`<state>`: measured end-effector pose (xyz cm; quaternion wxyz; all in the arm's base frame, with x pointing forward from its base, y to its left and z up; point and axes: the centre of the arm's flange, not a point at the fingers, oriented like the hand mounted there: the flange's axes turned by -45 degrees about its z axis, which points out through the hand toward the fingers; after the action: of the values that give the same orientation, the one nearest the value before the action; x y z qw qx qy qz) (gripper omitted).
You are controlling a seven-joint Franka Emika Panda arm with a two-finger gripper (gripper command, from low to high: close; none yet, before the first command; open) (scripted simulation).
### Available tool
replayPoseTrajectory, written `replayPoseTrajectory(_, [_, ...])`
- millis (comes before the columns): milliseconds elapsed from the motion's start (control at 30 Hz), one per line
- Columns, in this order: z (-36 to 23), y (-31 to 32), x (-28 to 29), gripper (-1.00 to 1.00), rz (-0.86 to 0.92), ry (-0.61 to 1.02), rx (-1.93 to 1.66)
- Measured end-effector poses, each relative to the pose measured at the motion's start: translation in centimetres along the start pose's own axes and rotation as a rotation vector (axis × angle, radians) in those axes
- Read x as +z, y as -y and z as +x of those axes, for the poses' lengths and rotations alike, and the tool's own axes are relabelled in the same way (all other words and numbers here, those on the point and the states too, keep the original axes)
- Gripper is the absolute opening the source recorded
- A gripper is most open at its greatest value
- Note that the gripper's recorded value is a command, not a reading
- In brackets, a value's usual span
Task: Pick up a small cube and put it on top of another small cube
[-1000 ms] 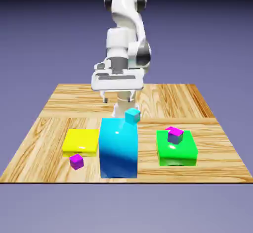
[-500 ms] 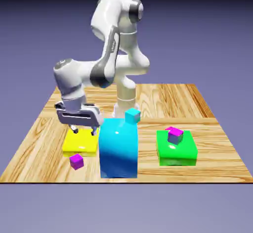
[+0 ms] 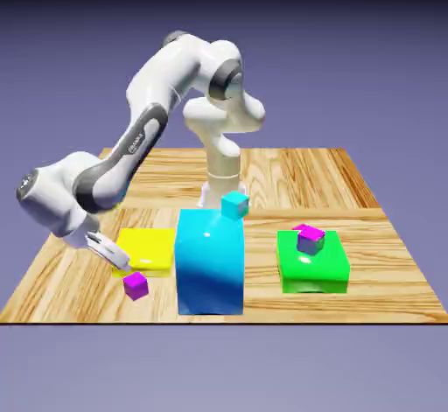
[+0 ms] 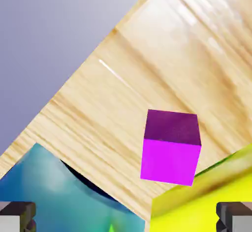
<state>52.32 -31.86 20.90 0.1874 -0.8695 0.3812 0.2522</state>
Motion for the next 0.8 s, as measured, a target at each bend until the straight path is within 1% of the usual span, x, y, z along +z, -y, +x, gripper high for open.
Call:
replayPoseTrajectory(300, [4.3,-1.7,2.8,0.00,-0.029,0.230,0.076])
replayPoseTrajectory(533, [6.4,-1.5,7.0,0.00,-0.091,0.435,0.100])
replayPoseTrajectory(567, [6.4,-1.5,7.0,0.00,-0.091,0.435,0.100])
replayPoseTrajectory(767, [5.5,-2.0,12.8,0.00,-0.090,0.435,0.100])
replayPoseTrajectory(800, [5.4,-2.1,13.1,-1.00,-0.091,0.435,0.100])
